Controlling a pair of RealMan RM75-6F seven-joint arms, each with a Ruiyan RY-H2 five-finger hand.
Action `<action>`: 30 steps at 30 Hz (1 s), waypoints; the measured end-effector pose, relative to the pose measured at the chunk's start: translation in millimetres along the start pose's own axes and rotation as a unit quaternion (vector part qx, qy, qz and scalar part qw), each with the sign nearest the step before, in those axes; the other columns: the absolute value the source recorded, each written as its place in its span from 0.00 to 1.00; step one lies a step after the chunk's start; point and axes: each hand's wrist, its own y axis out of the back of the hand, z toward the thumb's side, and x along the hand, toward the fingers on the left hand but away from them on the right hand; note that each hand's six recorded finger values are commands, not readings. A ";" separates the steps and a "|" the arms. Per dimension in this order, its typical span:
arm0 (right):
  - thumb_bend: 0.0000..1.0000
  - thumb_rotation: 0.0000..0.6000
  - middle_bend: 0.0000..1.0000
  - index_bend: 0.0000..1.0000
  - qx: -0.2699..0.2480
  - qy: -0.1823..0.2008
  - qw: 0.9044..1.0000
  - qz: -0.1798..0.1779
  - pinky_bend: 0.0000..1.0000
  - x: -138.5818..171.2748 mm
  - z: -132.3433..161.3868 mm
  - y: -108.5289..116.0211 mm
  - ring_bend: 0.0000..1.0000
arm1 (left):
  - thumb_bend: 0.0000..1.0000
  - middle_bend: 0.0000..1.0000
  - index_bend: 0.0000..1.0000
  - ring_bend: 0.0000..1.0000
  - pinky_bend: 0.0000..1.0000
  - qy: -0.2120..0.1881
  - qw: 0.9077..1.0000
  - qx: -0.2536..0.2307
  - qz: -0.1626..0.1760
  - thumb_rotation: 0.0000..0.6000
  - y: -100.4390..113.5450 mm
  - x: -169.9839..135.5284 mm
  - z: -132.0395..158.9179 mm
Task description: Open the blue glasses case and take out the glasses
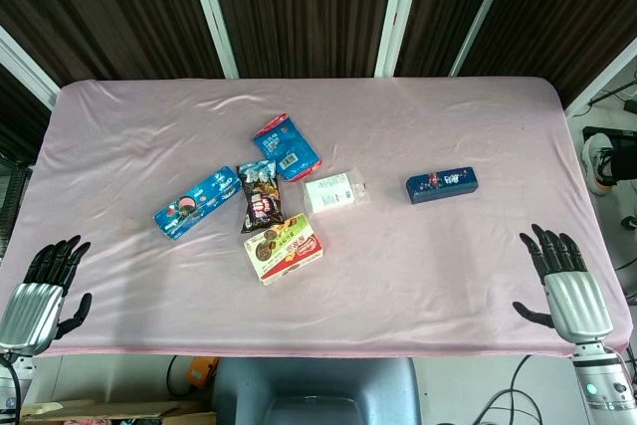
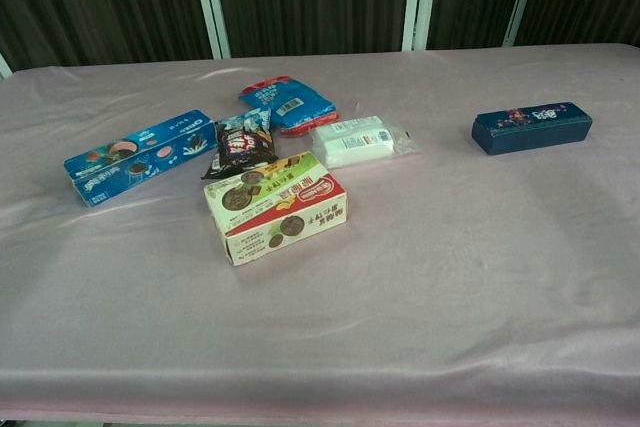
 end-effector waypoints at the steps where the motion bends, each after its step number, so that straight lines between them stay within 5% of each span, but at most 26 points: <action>1: 0.18 1.00 0.00 0.00 -0.001 0.000 1.000 0.000 0.00 0.4 -0.4 0.4 0.00 | 0.44 0.00 0.00 0.00 0.07 0.000 1.000 0.001 -0.001 1.00 -0.6 0.4 0.1; 21: 0.18 1.00 0.00 0.00 -0.023 -0.025 0.999 0.007 0.00 -27.3 -13.2 -1.4 0.00 | 0.44 0.00 0.00 0.00 0.07 0.004 1.000 -0.001 0.007 1.00 3.2 0.5 -2.7; 30: 0.18 1.00 0.00 0.09 0.017 0.006 0.999 0.031 0.00 -115.6 7.6 0.0 0.00 | 0.44 0.00 0.00 0.00 0.07 0.012 1.000 0.002 0.006 1.00 2.5 2.8 -4.9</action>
